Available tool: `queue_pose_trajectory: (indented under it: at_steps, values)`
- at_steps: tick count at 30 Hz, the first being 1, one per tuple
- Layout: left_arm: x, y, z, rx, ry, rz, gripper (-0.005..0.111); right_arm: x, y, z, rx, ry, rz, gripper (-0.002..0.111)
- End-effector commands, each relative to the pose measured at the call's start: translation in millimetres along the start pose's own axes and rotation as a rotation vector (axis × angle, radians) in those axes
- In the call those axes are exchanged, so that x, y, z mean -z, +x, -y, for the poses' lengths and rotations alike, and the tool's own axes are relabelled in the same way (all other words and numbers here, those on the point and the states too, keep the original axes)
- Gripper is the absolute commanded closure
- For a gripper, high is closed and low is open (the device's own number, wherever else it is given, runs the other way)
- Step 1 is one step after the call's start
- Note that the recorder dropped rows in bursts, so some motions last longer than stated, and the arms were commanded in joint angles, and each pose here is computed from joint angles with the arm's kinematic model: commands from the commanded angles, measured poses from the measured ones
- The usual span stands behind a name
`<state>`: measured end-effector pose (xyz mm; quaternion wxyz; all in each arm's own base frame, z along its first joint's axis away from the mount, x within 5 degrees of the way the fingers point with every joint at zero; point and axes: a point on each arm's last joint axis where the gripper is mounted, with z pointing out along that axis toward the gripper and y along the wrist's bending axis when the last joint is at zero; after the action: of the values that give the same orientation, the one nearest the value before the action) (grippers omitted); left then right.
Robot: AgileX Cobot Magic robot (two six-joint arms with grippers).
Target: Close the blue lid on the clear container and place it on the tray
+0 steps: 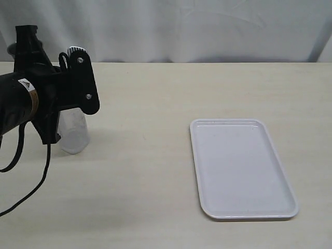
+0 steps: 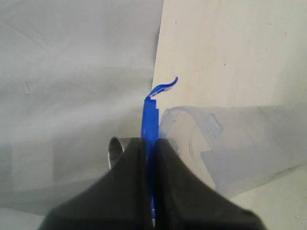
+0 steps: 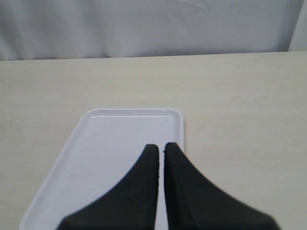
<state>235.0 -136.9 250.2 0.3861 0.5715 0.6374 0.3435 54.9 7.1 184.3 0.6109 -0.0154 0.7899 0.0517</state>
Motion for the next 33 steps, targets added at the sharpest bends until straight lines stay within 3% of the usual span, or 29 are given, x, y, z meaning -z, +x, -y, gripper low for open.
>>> queue_pose_trajectory:
  at_steps: [1,14,33]
  values:
    - [2.4,-0.9,3.5,0.021,0.034,0.003,0.107,-0.4,0.8,-0.1,0.000,-0.003,-0.001,0.104]
    - [3.7,0.6,16.3,0.078,0.175,-0.019,0.107,-0.4,0.8,-0.1,0.000,-0.003,-0.001,0.104]
    - [4.1,-0.2,18.2,0.105,0.197,-0.014,0.107,-0.4,0.8,-0.1,0.000,-0.003,-0.001,0.104]
